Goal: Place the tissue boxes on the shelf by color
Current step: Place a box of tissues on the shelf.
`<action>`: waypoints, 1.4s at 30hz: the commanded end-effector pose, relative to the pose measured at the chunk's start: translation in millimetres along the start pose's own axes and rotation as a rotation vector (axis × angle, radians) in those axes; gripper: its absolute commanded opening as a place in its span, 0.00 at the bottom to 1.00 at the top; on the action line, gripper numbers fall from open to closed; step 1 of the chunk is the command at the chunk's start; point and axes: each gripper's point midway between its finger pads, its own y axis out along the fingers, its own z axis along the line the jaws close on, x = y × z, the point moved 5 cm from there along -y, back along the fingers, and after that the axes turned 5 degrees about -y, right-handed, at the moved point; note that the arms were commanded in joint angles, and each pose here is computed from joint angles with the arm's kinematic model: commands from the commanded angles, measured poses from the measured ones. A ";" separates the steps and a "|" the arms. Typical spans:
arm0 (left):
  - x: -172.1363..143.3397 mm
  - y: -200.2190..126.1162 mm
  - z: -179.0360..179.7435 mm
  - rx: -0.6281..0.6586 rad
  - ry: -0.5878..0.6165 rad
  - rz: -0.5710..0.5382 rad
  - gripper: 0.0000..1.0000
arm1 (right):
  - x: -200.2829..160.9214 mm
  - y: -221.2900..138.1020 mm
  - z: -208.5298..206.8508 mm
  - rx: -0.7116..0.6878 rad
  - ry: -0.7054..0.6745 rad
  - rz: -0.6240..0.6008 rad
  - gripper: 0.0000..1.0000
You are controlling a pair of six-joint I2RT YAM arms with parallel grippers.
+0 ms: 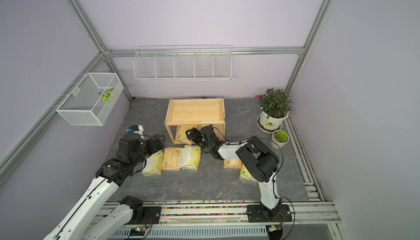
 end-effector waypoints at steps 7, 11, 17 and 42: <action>-0.7 1.4 -1.4 -0.017 0.002 0.007 1.00 | 13.1 6.2 -7.1 -0.042 -0.045 -0.007 0.85; -2.5 2.3 -0.2 -0.015 0.002 0.014 1.00 | 16.5 13.8 -5.5 -0.036 -0.046 0.000 0.85; -4.9 4.6 0.8 -0.018 0.002 0.022 1.00 | 15.9 30.3 -2.3 0.005 -0.037 0.026 0.83; -17.9 8.8 5.1 -0.049 -0.009 0.058 1.00 | 35.9 59.0 12.3 0.163 -0.103 0.044 0.83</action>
